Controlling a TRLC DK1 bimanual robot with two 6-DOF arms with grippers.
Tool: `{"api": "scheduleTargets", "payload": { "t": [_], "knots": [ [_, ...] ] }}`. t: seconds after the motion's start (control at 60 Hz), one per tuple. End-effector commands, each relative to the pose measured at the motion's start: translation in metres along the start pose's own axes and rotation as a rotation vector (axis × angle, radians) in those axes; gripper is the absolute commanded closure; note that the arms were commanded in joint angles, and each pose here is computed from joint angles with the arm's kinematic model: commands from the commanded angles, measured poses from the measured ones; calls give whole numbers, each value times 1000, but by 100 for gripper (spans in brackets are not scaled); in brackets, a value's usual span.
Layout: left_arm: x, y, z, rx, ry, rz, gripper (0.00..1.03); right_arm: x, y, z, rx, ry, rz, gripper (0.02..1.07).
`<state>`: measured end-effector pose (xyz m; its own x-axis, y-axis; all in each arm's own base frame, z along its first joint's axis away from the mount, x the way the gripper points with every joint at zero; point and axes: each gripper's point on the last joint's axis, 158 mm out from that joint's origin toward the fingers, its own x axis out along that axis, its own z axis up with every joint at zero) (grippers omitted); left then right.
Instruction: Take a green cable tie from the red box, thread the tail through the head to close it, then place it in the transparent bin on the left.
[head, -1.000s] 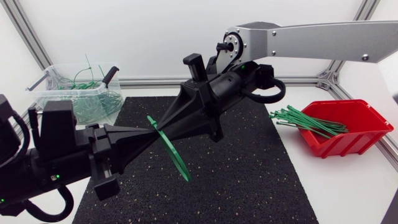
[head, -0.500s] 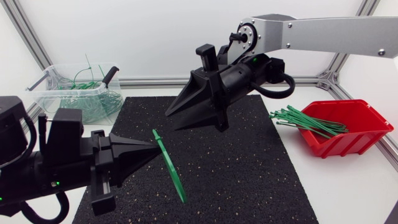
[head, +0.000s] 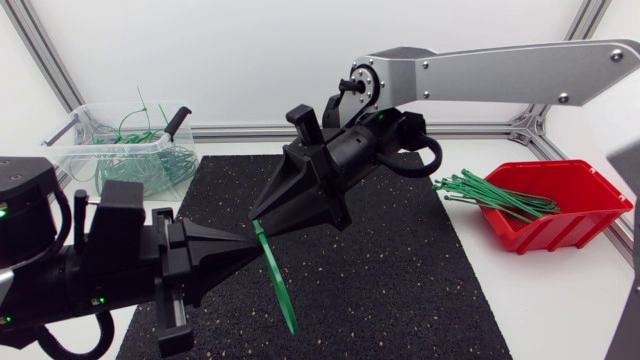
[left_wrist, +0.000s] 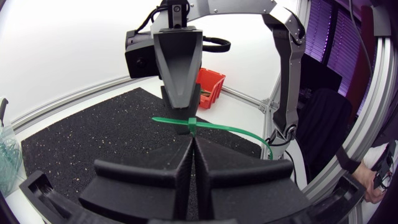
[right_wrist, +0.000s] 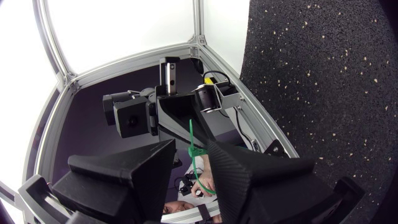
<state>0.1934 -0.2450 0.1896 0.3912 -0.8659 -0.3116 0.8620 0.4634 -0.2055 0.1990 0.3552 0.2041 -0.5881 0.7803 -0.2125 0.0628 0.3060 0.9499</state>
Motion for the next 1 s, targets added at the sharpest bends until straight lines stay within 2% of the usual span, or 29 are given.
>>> {"api": "scheduleTargets", "payload": {
  "t": [0.0,0.25,0.517,0.667,0.767,0.867,0.983],
  "knots": [
    [0,-2,10,43,-22,-1,100,3,-3,3,-12,5,-7,72],
    [1,-1,8,52,-20,3,100,2,-4,4,-13,3,-12,101],
    [4,-10,2,64,-1,-20,100,4,-7,3,-17,7,-33,101],
    [9,-48,-10,108,38,-91,100,5,-15,10,2,1,-55,101],
    [10,-58,-13,129,46,-97,100,5,-26,18,18,-23,-96,101],
    [13,-41,-11,111,47,-50,100,6,-22,12,-3,-23,-105,101],
    [10,0,2,62,37,55,100,3,-17,11,-28,-38,-103,101]
  ]
}}
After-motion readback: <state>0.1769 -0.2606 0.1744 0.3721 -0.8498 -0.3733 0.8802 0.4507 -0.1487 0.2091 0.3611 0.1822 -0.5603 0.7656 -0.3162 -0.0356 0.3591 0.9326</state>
